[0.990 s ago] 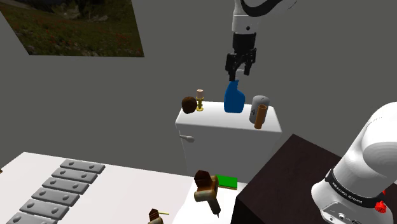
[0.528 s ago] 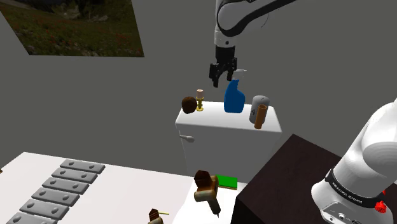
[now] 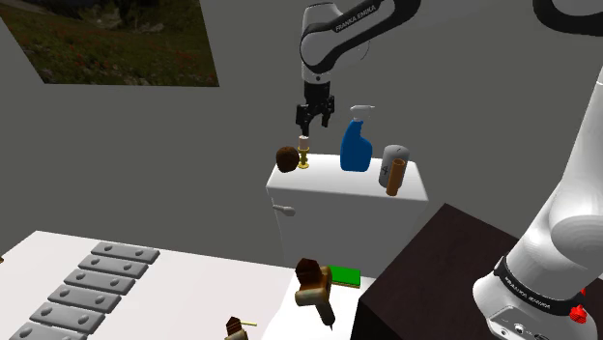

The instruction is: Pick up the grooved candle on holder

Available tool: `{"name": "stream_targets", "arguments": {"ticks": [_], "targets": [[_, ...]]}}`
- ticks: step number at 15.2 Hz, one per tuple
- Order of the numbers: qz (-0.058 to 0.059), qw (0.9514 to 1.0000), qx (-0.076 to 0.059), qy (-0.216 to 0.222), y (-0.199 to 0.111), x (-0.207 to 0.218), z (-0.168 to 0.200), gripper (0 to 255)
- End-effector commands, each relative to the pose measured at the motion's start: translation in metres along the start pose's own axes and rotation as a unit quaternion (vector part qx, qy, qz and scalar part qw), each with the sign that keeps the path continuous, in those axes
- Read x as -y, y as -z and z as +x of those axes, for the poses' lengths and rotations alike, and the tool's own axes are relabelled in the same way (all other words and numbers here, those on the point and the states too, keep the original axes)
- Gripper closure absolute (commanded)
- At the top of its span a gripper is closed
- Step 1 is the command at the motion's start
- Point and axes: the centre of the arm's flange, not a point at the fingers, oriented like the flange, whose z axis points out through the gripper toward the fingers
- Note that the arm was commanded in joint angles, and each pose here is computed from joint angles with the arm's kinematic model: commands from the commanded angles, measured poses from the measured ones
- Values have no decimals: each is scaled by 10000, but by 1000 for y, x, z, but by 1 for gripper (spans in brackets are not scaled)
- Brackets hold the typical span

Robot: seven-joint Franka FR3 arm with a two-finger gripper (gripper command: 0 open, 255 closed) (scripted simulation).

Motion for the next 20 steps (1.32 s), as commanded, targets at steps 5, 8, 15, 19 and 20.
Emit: {"name": "stream_targets", "arguments": {"ticks": [5, 8, 15, 19, 20], "targets": [[-4, 9999, -73, 88, -31, 0, 48, 0], [-4, 9999, -73, 88, -47, 0, 48, 0], [-4, 9999, -73, 87, -66, -1, 48, 255], [-4, 9999, -73, 87, -66, -1, 48, 255], [-4, 9999, -73, 87, -66, -1, 48, 255]]}}
